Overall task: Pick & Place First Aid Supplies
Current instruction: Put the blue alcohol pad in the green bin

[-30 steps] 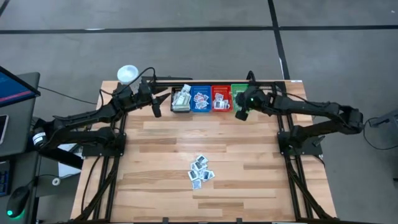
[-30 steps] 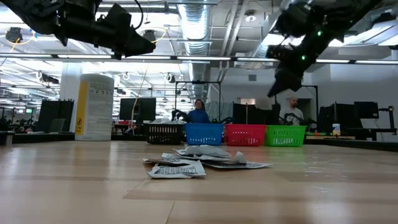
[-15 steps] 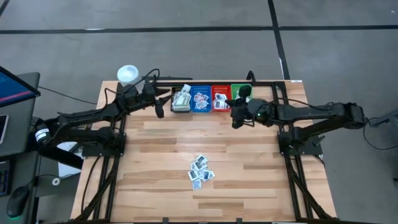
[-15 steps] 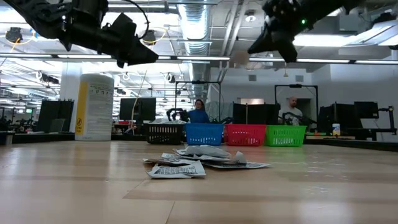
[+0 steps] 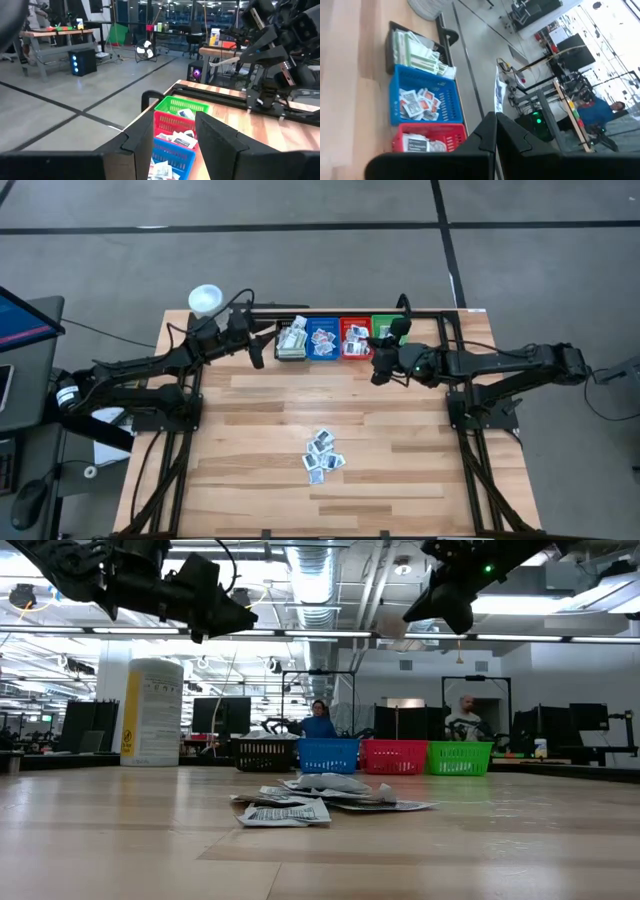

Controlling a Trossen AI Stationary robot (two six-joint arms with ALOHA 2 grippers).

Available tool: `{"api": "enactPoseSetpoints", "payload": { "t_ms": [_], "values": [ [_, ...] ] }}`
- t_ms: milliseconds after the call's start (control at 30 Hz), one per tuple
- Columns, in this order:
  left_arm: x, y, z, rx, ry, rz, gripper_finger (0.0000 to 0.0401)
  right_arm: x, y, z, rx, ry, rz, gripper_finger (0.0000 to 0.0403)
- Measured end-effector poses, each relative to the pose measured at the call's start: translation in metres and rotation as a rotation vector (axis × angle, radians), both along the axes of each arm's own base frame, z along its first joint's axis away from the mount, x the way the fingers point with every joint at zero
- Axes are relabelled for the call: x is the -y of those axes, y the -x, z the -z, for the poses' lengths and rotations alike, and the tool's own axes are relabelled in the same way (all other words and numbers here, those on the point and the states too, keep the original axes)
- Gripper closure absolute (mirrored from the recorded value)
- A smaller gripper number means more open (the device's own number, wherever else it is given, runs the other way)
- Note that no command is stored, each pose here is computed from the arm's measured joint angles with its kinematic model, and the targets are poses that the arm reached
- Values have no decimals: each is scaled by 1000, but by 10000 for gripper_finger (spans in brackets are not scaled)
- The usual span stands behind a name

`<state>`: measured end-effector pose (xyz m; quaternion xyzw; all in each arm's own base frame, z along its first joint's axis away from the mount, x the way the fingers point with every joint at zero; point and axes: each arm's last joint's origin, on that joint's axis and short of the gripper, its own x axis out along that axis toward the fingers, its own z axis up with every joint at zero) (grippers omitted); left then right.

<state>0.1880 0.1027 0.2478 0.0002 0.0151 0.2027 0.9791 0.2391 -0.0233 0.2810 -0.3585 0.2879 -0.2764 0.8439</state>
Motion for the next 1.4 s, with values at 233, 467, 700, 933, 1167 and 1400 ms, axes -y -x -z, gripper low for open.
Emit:
{"api": "enactPoseSetpoints", "payload": {
  "t_ms": [233,467,700,933,1167,1400],
  "values": [
    [5,-3,-1,11,-6,28,256,-19,0,0,32,-11,-19,403],
    [11,-6,-1,13,-7,59,256,-26,0,-1,54,-28,-32,403],
    [12,-6,-3,30,-15,63,256,-34,0,-1,77,-46,-48,403],
    [12,-6,-8,94,0,65,256,-43,1,-2,82,-33,-52,403],
    [13,-6,-12,125,-15,66,256,-47,2,-1,119,-70,-40,403],
    [13,-6,-13,146,9,68,256,-50,3,-1,130,-79,-38,403]
  ]
}}
